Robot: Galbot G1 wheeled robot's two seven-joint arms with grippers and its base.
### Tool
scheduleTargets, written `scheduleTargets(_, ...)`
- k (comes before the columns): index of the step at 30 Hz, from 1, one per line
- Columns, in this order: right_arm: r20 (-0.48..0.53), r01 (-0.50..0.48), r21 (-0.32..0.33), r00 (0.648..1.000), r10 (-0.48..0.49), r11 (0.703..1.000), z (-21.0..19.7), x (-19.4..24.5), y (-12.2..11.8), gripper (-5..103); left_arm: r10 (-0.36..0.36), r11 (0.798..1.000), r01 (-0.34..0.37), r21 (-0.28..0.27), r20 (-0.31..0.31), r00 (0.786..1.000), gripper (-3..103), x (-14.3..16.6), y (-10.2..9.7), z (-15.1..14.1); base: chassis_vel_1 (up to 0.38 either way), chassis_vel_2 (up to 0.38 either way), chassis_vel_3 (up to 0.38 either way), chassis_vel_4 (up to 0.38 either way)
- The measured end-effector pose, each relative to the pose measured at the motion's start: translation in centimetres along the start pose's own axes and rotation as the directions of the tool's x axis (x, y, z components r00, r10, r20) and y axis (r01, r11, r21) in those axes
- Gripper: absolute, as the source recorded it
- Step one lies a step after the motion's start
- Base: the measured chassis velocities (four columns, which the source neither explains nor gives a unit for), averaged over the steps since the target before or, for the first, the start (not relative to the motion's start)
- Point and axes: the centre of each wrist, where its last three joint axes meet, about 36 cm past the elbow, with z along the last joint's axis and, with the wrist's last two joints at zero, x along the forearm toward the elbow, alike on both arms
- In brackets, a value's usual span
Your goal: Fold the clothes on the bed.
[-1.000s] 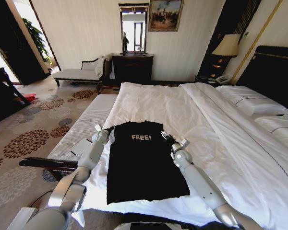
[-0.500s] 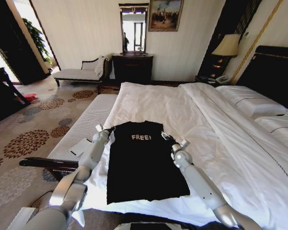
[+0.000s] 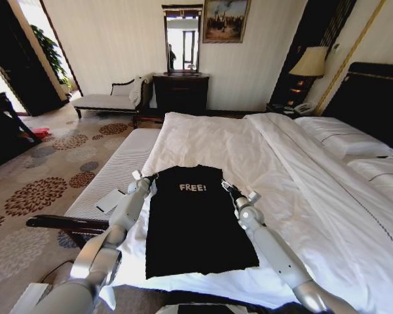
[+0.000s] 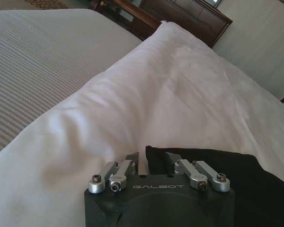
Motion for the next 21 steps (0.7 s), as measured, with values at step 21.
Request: scheduleTargets(21, 0.0, -0.003, 0.002, 1.0, 0.003, 1.0, -0.1, -0.7, 0.1, 100, 0.014, 1.0, -0.013, -0.015, 0.025, 1.0, 0, -0.2, -0.8, -0.9, 0.0, 0.0, 0.0, 0.0)
